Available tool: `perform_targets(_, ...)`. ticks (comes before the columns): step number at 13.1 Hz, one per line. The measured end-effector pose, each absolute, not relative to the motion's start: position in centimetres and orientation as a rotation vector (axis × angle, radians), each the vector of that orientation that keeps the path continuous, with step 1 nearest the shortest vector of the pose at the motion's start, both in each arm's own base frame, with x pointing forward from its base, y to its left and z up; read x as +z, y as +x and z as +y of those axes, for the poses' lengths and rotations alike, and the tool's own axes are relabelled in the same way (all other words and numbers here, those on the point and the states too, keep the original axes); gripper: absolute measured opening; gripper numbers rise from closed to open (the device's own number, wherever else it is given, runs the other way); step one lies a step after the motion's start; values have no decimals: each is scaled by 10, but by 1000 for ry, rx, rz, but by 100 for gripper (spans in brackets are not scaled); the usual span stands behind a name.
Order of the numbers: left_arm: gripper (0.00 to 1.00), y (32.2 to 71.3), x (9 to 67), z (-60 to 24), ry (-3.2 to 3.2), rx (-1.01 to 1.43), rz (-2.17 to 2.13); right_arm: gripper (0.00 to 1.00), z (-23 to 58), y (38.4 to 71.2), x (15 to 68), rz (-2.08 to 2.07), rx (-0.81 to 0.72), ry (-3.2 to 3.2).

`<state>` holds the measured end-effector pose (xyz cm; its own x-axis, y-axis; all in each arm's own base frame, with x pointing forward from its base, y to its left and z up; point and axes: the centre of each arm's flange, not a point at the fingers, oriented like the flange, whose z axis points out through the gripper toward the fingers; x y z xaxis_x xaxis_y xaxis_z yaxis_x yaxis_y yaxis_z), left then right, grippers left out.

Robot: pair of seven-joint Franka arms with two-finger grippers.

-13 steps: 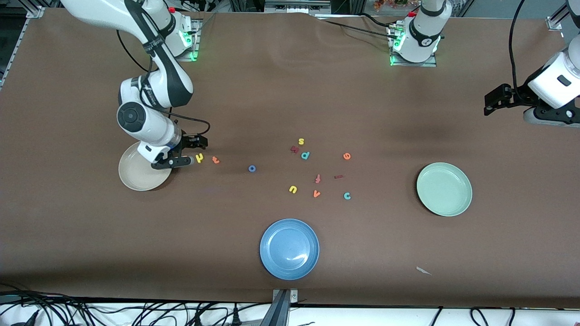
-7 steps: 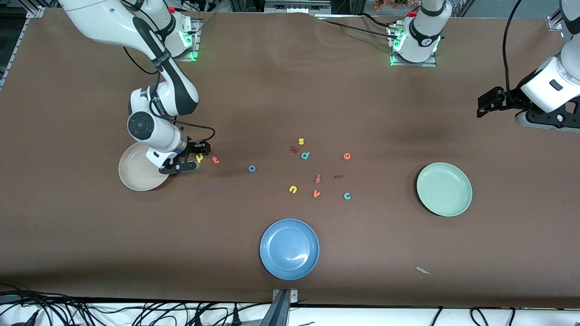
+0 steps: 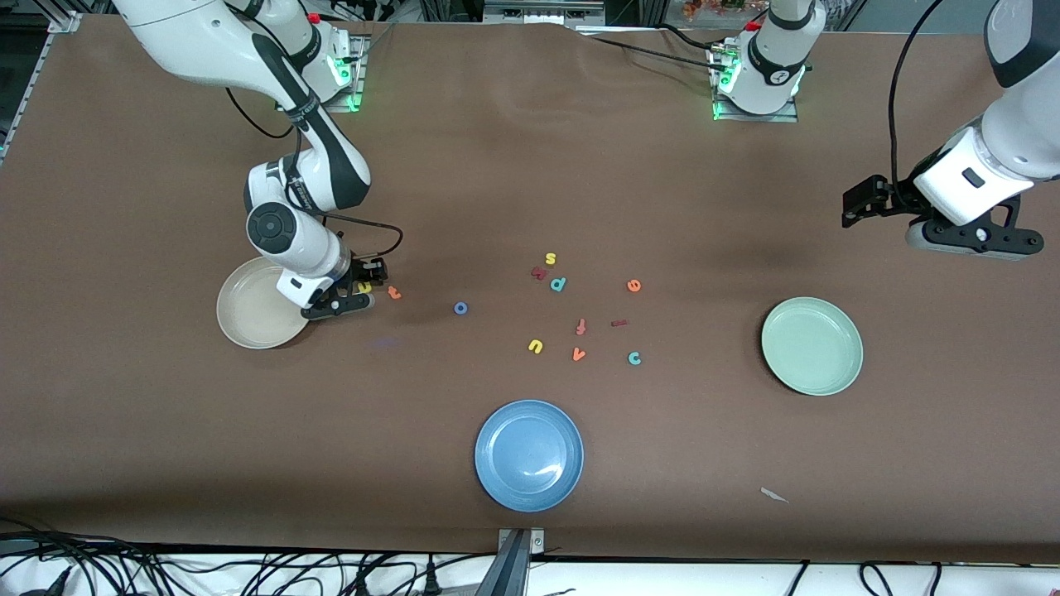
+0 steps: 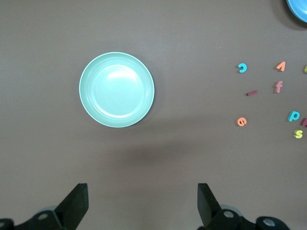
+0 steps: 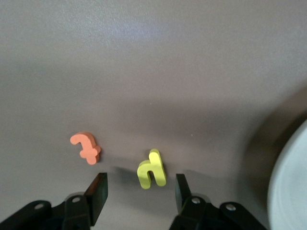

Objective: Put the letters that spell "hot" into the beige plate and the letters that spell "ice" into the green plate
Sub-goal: 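Grasp the yellow h with the right gripper while the left gripper reaches out, then drop the yellow h in the beige plate while the left gripper reaches the orange e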

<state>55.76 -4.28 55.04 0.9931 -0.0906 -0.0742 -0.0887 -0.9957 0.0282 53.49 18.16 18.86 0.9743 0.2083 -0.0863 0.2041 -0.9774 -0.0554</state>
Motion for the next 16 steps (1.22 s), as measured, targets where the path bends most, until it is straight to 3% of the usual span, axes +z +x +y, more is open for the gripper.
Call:
perform_targets(8, 100, 569, 521, -99, 3108, -119, -87, 65, 179, 534, 173, -321, 153, -3078)
perform_targets(12, 100, 580, 483, -148, 3087, -123, -70, 48, 176, 535, 174, -320, 148, -3081)
perform_targets(13, 100, 583, 472, -158, 3080, -121, -54, 48, 176, 535, 174, -319, 148, -3081)
perform_targets(15, 100, 583, 447, -178, 3065, -92, -11, 30, 176, 536, 176, -318, 143, -3082)
perform_targets(16, 100, 581, 434, -187, 3056, -71, 10, 27, 177, 536, 178, -320, 137, -3081)
